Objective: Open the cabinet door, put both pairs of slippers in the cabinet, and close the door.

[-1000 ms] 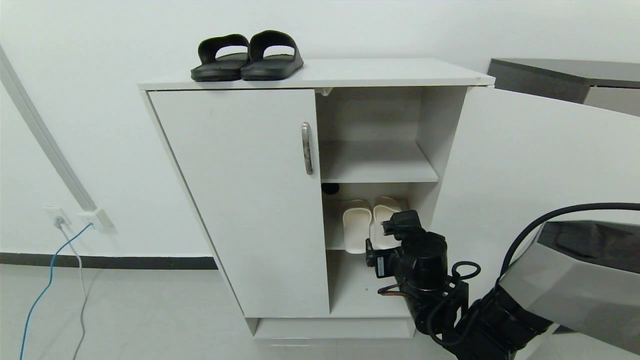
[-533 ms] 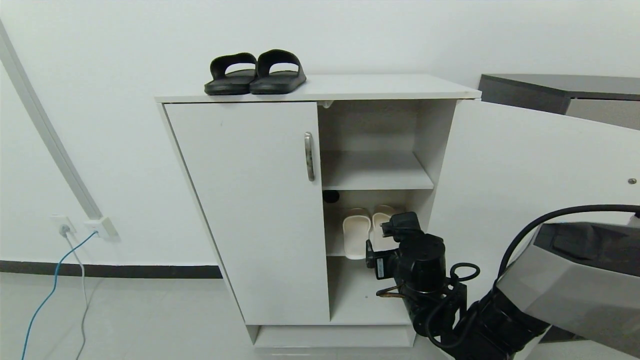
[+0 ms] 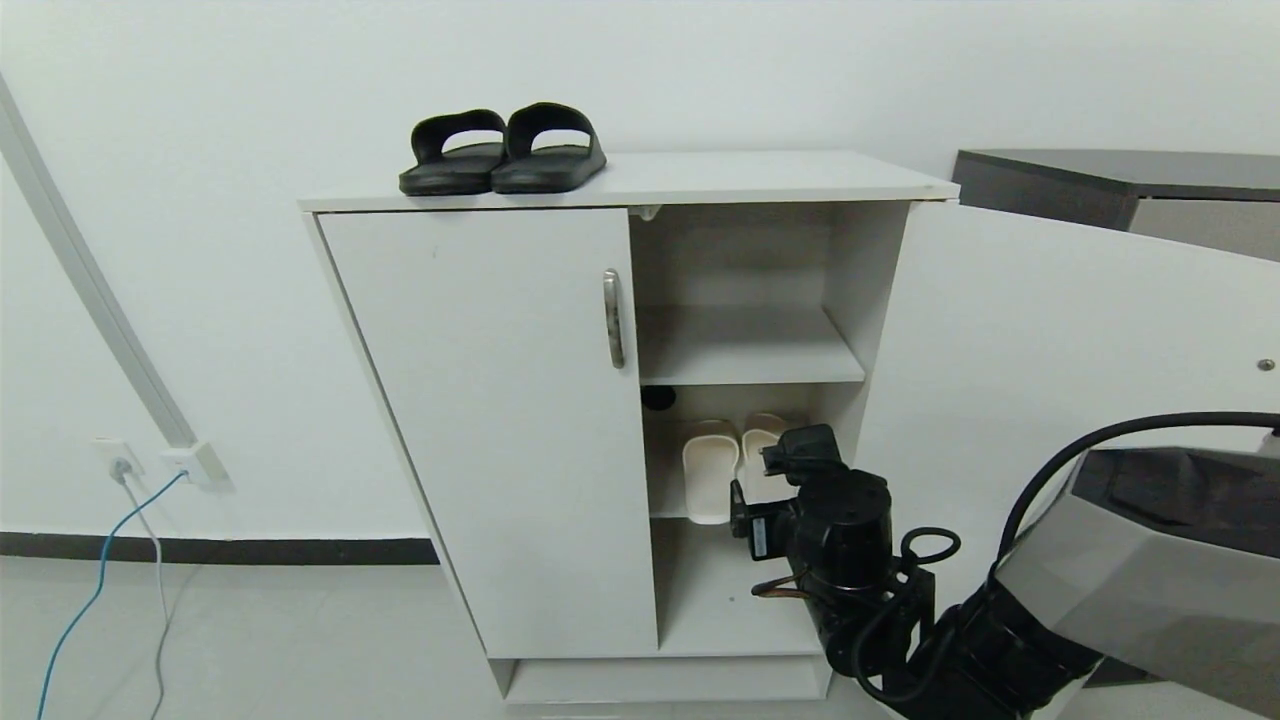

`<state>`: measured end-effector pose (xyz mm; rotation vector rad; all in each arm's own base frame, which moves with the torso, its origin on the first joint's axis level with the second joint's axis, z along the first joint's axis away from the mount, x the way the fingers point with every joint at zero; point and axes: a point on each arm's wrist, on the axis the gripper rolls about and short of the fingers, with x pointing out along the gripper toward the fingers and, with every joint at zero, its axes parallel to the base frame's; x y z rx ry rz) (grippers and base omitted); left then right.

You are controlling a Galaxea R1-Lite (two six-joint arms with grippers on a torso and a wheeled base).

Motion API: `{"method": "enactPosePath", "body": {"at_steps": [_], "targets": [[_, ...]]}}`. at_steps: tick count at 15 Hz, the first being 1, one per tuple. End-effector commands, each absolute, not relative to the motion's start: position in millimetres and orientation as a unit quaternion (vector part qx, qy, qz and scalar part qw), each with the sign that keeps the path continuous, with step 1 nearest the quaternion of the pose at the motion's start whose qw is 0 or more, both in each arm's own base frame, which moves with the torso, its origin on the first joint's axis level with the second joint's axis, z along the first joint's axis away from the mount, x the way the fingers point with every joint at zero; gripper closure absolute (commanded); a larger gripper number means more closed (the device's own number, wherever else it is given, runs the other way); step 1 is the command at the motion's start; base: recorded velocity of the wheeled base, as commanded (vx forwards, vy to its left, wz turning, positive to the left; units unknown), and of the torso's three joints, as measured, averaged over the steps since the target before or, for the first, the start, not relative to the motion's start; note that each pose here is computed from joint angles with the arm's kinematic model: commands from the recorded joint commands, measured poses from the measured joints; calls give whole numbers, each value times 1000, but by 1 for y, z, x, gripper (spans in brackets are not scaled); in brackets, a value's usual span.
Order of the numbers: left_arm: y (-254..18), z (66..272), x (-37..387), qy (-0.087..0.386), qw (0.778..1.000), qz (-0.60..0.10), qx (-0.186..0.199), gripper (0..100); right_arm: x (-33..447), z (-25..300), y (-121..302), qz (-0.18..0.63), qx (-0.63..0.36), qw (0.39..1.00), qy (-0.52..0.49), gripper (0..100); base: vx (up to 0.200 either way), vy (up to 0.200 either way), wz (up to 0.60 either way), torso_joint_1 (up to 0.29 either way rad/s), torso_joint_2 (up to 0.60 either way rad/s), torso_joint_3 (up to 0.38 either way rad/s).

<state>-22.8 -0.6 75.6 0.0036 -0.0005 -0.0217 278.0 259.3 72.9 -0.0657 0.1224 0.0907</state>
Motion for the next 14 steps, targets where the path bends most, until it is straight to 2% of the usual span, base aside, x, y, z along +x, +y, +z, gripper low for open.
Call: {"method": "enactPosePath", "body": {"at_steps": [1, 14], "targets": [[-1, 76, -23, -1, 1000, -11, 2, 100, 278, 71, 259, 45, -34, 997, 61, 0, 0, 200, 0, 12, 2, -2], [-1, 76, -23, -1, 1000, -10, 2, 100, 276, 68, 258, 49, -30, 997, 54, 0, 0, 200, 0, 2, 5, 3]]}}
